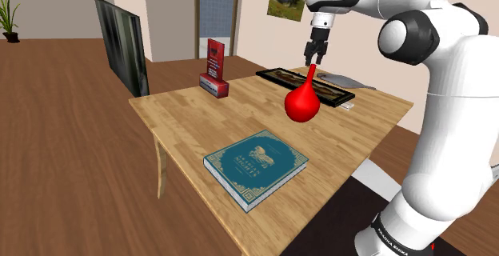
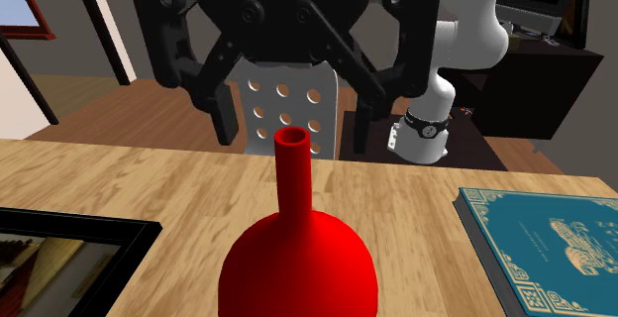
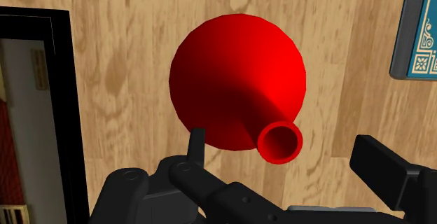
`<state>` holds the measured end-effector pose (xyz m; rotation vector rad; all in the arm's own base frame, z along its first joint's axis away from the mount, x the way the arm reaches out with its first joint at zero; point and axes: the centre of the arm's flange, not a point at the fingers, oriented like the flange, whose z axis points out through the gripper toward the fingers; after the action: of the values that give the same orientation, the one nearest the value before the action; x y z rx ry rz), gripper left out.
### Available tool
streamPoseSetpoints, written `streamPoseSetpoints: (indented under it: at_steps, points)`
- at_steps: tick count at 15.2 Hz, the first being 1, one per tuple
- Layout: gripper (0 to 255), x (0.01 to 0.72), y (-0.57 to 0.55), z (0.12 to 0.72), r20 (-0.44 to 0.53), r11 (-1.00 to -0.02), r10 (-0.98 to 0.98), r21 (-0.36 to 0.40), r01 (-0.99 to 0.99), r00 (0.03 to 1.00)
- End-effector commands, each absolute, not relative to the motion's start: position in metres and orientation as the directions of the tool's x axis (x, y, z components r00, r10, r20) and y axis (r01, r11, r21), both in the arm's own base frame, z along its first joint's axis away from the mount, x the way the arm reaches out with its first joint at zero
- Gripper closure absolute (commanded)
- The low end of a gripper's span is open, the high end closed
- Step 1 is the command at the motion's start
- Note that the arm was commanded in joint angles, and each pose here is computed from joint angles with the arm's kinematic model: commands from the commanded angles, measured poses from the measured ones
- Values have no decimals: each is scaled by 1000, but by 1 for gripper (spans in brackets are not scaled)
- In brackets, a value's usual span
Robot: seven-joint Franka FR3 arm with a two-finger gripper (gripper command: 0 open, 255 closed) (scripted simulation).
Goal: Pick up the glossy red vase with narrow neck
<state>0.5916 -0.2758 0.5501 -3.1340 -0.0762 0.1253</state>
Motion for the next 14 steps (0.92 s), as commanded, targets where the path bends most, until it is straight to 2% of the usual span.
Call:
streamPoseSetpoints:
  at_steps: [1,5,6,14]
  points:
    - [0,591,-276,540,-79,-999,49,-6,49,996]
    - [0,591,-276,526,-79,-999,49,-6,49,996]
    - [255,592,-277,526,-79,-999,49,-6,49,996]
    - [255,592,-277,527,-79,-999,49,-6,49,996]
